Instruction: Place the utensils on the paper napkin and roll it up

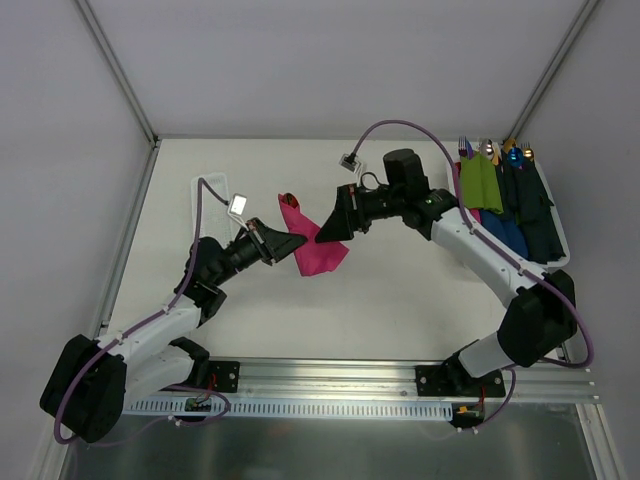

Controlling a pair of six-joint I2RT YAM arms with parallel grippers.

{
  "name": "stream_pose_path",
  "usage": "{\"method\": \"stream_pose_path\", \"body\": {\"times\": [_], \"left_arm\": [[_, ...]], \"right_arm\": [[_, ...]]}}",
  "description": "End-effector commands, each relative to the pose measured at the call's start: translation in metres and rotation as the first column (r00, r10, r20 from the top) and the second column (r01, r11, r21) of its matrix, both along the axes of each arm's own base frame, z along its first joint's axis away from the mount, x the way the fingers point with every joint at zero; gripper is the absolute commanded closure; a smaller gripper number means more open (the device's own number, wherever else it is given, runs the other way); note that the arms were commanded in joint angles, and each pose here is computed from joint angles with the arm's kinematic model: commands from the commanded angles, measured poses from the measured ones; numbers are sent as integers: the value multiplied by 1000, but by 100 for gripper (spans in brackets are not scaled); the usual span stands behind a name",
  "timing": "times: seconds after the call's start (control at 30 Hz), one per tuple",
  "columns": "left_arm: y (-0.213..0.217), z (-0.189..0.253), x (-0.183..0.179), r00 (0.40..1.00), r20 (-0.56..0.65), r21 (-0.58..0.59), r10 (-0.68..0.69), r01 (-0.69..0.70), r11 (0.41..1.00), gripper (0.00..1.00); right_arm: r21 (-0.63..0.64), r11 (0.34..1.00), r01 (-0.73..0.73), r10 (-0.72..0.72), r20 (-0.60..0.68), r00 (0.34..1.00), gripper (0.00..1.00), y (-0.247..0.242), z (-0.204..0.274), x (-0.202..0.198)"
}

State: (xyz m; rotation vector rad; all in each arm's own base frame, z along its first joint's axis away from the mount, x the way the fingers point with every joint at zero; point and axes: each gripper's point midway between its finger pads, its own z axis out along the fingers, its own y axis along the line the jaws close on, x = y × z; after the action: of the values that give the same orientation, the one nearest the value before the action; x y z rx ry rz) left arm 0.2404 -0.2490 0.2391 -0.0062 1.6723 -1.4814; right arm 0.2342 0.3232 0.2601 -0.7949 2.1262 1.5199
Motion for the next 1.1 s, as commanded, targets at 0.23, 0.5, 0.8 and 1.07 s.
{"method": "stream_pose_path", "body": {"times": [0.23, 0.5, 0.8, 1.07], "left_arm": [[-1, 43, -9, 994, 108, -101, -13, 24, 995, 100], [-3, 53, -13, 991, 129, -118, -31, 46, 992, 100], [-2, 60, -13, 990, 138, -135, -29, 48, 990, 100], [-3, 58, -14, 990, 134, -117, -37, 52, 992, 99]], "right_arm": [[-86, 996, -16, 21, 58, 998, 1, 14, -11, -4], [-81, 994, -69, 70, 6, 998, 23, 19, -20, -11], [-44, 989, -143, 143, 1, 990, 78, 21, -20, -21], [-23, 984, -177, 177, 12, 984, 100, 20, -17, -28]]}}
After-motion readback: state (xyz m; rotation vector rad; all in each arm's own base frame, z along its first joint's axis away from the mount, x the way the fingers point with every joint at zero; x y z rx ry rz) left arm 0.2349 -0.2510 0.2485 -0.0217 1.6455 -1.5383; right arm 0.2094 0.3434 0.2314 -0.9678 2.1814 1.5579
